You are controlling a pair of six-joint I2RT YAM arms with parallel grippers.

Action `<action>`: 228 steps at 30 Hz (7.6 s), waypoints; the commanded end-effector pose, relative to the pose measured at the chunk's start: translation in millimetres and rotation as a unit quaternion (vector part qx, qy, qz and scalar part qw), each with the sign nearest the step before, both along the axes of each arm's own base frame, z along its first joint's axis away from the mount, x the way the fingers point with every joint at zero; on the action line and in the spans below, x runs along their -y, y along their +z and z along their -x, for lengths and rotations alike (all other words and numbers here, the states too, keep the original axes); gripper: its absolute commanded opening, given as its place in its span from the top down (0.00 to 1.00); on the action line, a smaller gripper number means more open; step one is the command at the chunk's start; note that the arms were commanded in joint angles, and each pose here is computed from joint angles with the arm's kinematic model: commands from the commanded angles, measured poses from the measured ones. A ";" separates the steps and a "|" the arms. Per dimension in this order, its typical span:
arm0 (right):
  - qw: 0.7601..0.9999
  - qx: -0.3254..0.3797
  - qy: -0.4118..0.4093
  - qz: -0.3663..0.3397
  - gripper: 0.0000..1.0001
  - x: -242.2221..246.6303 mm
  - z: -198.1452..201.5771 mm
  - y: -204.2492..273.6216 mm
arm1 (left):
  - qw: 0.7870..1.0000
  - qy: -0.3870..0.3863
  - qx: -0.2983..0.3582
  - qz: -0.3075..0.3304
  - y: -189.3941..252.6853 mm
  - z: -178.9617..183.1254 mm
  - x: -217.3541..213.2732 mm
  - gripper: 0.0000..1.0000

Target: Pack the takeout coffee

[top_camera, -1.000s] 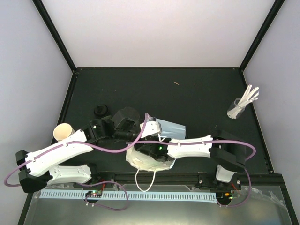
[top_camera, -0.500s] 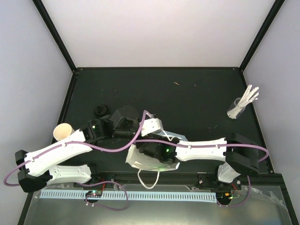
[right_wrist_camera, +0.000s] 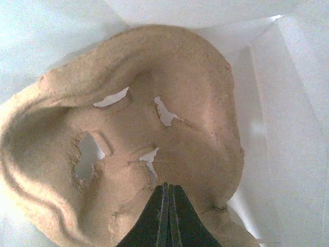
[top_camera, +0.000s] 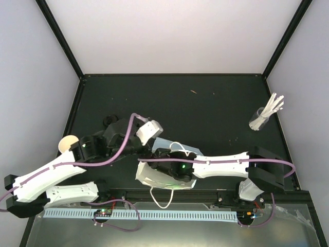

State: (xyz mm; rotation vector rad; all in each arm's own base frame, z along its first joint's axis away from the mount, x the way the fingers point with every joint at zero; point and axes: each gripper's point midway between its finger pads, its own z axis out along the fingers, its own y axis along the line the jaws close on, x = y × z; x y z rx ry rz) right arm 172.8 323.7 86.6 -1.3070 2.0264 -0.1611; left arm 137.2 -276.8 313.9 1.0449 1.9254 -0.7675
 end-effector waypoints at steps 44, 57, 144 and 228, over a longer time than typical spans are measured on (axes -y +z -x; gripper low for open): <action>1.000 -0.012 -0.007 0.023 0.99 10.6 -1.0 -4.3 | 0.967 0.158 -0.199 0.032 -21.5 38.0 -89.9 0.22; 1.000 -0.010 -0.009 0.018 0.99 10.2 -1.2 -1.2 | 0.960 0.158 -0.228 -0.026 -66.6 37.9 -78.7 0.52; 0.985 0.066 -0.022 -0.155 0.99 -4.9 -0.7 38.1 | 0.916 0.210 -0.293 0.175 -91.0 27.8 -70.2 0.98; 0.981 0.104 0.148 0.074 0.99 -16.4 1.9 35.5 | 0.911 0.217 -0.323 0.136 -113.6 40.3 -80.8 0.98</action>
